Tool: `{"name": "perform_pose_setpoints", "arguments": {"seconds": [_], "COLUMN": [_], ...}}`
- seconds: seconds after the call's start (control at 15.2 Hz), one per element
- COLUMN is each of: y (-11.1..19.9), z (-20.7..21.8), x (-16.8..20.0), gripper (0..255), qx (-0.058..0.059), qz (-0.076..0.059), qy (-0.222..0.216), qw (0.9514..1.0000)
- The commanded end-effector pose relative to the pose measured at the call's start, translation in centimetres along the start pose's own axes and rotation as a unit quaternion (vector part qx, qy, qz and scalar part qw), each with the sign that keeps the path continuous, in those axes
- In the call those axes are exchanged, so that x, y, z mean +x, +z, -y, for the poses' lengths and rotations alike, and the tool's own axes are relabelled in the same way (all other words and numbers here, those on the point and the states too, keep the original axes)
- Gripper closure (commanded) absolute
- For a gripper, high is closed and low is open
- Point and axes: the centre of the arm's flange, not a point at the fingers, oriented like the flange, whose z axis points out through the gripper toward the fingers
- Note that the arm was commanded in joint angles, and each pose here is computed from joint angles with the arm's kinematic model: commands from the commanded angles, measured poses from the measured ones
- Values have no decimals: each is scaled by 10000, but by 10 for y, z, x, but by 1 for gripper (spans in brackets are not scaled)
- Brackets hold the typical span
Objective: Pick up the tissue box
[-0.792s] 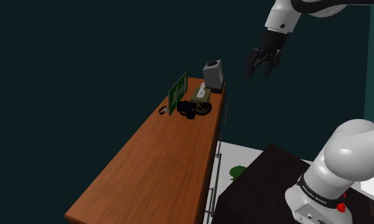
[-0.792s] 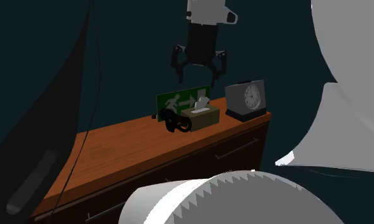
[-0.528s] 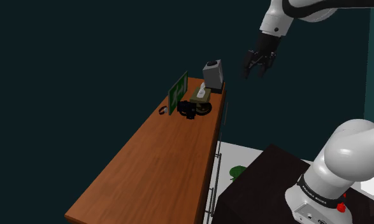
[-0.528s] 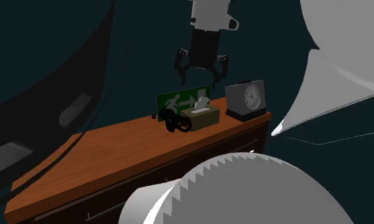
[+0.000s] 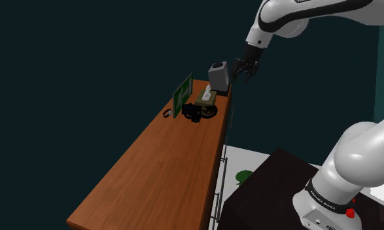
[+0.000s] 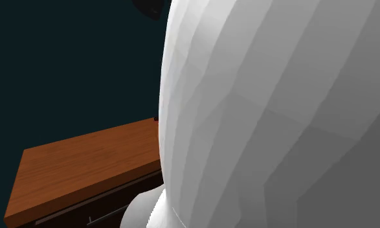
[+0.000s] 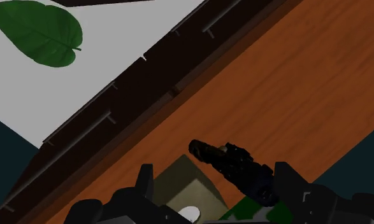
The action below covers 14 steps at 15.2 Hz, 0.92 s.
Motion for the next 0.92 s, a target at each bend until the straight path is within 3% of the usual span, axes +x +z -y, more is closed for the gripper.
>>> {"name": "perform_pose_setpoints", "arguments": {"seconds": [0.0, 0.86], "y": [13, 105], "z": [-7, -29], "x": [20, 165], "gripper": [0, 0], "qx": [115, 863], "qz": [-19, -103], "qy": [-93, -666], "qw": [9999, 9940]}}
